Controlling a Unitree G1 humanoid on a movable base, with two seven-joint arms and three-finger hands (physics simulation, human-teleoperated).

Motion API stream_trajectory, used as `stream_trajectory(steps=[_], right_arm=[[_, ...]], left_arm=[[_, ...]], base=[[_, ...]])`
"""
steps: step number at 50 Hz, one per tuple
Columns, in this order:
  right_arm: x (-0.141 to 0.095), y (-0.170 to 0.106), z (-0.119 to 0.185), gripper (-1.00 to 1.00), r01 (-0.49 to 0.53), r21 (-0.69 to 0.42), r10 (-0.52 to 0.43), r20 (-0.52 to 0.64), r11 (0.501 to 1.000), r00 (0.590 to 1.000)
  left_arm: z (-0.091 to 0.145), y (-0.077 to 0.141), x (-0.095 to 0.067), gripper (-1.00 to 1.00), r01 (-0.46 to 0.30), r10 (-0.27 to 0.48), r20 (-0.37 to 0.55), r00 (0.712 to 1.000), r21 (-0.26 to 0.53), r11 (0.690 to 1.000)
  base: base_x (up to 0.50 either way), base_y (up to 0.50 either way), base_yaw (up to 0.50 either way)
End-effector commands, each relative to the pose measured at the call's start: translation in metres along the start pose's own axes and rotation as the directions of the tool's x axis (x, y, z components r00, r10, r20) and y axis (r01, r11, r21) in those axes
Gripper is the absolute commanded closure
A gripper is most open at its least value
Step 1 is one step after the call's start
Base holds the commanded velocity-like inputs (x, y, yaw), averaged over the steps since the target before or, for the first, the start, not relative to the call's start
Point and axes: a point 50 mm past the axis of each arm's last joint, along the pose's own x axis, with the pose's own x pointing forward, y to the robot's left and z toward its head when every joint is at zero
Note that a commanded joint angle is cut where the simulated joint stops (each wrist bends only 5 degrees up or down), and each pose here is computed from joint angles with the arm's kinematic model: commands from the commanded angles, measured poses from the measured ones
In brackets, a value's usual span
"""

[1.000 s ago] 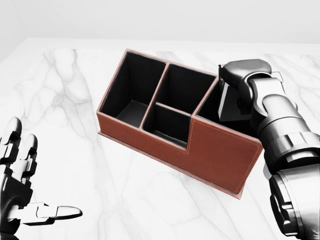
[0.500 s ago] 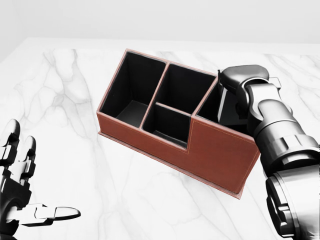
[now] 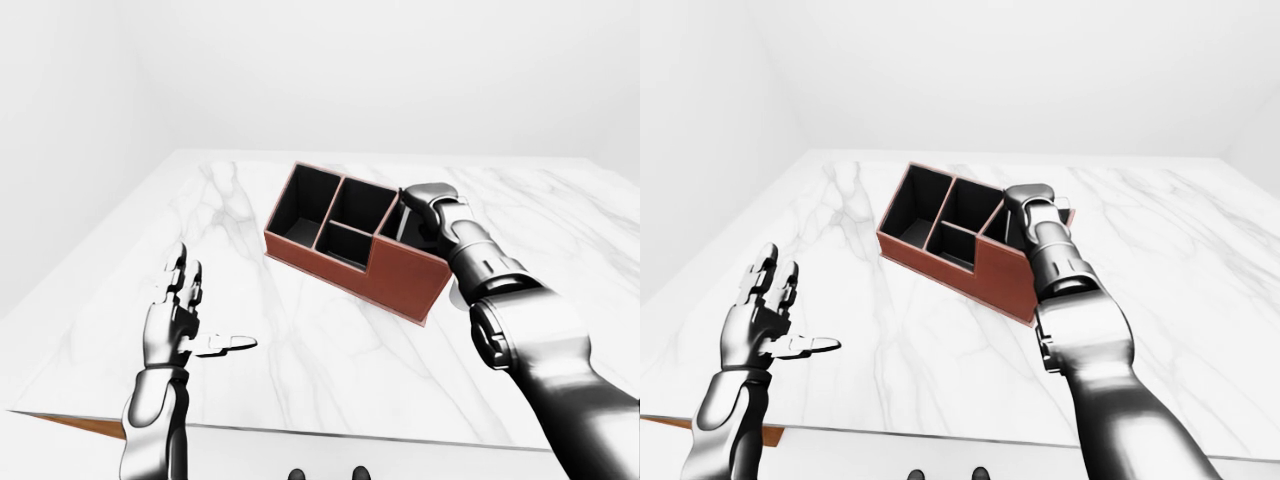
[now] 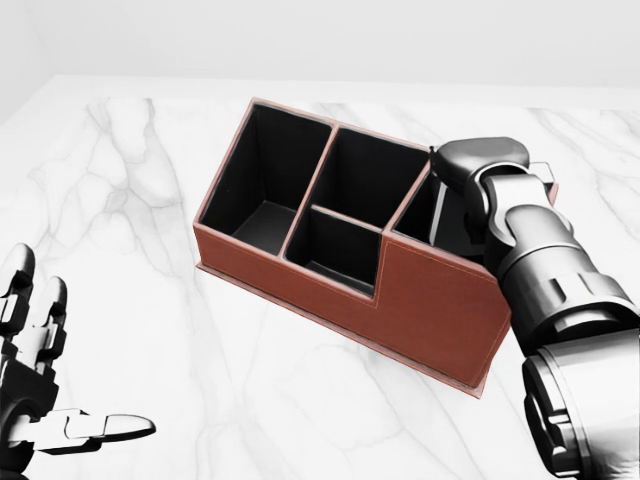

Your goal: Pick up the book and place it in the right compartment of the caddy.

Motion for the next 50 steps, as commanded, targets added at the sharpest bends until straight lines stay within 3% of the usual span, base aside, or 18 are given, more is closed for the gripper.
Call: stream_trajectory(steps=[1, 13, 14, 15, 50], right_arm=[[0.000, -0.007, 0.004, 1.00, 0.055, -0.017, -0.055, 0.003, 0.998, 0.998], [0.000, -0.005, 0.005, 1.00, 0.063, -0.031, -0.063, -0.003, 0.998, 0.998], [0.000, -0.006, 0.004, -0.33, 0.066, -0.037, -0.066, -0.007, 0.997, 0.998], [0.000, -0.007, 0.003, -1.00, 0.069, -0.032, -0.070, -0.011, 0.997, 0.998], [-0.008, -0.064, 0.000, -1.00, 0.179, 0.004, -0.179, 0.010, 0.984, 0.984]], left_arm=[[-0.001, 0.003, 0.000, -1.00, -0.009, 0.009, -0.001, 1.000, 0.000, 1.000], [-0.003, 0.005, 0.001, -1.00, -0.014, 0.014, -0.006, 1.000, -0.002, 1.000], [-0.004, 0.005, 0.001, -1.00, -0.014, 0.014, -0.007, 1.000, -0.002, 1.000], [-0.004, 0.005, 0.001, -1.00, -0.014, 0.014, -0.007, 1.000, -0.002, 1.000], [0.005, 0.002, 0.001, -1.00, -0.007, 0.007, 0.009, 1.000, 0.001, 1.000]], base=[[0.00, 0.00, 0.00], [0.00, 0.00, 0.00], [0.00, 0.00, 0.00], [0.00, 0.00, 0.00], [0.00, 0.00, 0.00]])
